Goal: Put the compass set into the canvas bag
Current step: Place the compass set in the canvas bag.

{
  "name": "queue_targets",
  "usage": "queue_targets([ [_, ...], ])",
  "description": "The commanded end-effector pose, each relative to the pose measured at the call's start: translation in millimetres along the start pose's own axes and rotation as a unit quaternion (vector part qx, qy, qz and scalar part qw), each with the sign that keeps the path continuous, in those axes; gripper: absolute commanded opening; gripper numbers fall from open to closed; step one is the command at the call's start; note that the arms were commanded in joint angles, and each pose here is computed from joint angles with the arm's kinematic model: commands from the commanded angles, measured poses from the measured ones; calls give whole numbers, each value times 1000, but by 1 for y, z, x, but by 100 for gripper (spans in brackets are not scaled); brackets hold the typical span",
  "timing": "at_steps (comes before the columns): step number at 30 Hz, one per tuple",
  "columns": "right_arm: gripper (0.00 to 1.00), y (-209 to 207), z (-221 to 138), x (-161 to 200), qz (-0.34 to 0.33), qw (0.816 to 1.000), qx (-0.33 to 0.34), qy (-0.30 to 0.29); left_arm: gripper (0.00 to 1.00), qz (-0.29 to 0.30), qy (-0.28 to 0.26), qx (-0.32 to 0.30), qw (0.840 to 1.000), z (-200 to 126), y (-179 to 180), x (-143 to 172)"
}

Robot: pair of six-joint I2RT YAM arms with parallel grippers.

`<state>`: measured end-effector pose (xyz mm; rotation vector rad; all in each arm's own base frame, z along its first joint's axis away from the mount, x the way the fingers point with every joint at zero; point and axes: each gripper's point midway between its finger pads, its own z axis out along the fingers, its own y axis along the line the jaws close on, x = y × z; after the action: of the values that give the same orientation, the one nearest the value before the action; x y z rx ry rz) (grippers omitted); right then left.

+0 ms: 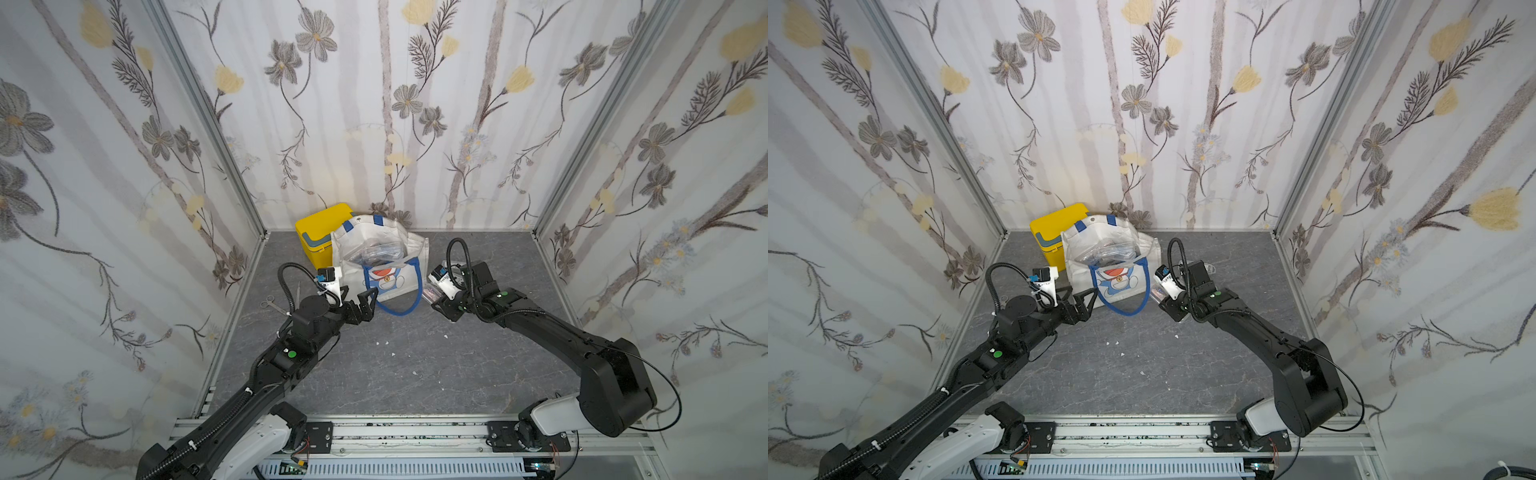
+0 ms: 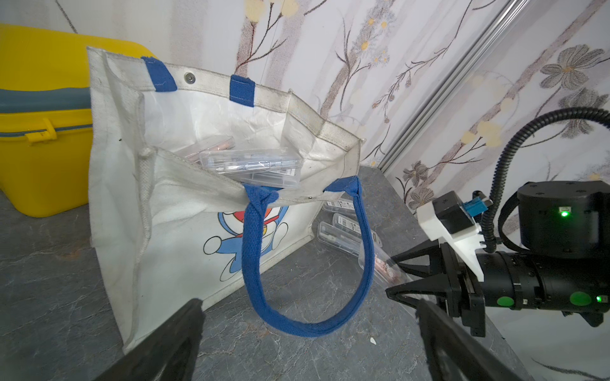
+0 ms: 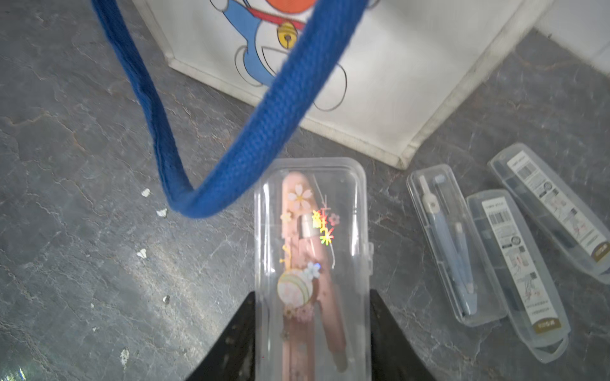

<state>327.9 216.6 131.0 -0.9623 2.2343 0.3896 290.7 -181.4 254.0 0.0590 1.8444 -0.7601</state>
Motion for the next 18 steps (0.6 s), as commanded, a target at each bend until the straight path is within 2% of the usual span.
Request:
queue_targets([
  [1,41,-11,3,12,24,1000,18,6,100,6,-17,12,1000,2,-7,-12],
  [4,41,-23,2,20,40,999,31,8,100,6,-14,13,1000,6,-8,-12],
  [7,42,-31,-6,9,43,998,43,-10,100,6,-13,16,1000,8,-10,-13],
  [12,41,-30,-25,-40,15,996,38,-81,100,6,-17,13,1000,8,-9,-15],
  [18,40,-23,-39,-106,-37,989,29,-138,100,2,-20,11,1000,7,-7,-13],
])
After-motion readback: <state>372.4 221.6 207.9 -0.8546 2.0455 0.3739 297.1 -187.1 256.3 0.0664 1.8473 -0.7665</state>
